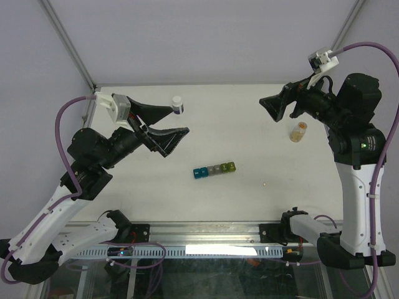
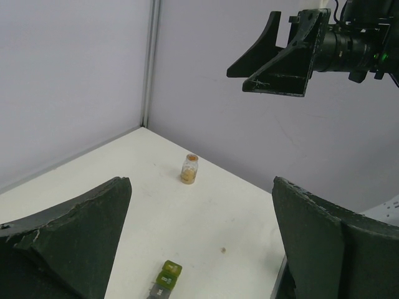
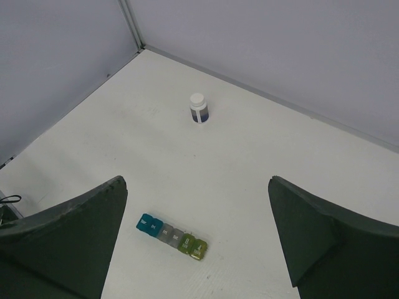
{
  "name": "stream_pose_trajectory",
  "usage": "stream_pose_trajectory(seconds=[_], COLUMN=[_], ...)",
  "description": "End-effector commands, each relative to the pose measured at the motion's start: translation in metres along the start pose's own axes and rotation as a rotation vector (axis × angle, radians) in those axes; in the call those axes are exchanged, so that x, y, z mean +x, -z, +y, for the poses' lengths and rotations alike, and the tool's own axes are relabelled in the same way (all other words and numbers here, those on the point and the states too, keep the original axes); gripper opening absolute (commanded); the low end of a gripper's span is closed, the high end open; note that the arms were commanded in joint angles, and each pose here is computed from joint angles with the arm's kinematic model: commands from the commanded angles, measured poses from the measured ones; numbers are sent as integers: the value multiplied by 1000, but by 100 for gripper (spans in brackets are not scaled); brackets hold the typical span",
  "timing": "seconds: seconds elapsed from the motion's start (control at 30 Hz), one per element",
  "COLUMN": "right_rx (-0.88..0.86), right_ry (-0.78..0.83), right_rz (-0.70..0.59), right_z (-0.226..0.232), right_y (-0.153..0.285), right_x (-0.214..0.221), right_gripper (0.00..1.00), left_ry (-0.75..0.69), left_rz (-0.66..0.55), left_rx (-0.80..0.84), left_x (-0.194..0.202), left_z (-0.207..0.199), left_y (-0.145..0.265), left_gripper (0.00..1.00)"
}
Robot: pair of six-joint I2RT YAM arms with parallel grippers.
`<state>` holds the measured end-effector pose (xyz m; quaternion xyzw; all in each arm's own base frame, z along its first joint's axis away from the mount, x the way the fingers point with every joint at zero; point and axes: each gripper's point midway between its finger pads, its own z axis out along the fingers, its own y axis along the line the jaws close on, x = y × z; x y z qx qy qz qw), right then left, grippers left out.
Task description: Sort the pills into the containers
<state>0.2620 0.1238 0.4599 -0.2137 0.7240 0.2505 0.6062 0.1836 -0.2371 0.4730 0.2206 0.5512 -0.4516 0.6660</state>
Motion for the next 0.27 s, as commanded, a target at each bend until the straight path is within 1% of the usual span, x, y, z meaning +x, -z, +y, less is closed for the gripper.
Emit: stream_pose_trajectory(seconds=[0.0,0.23], right_rx=[22,11], right_ry=[67,85], right_rz=[-74,-58], right_z=[3,3], right_y=[14,12], right_x=[-24,-19], right_gripper=[99,99], left_ry=[-26,-29], left_rz=[-26,-10], left_rx=[2,-8], left_x=[-9,-1], left_z=[0,3], left_y=[2,1], left_gripper=[99,99])
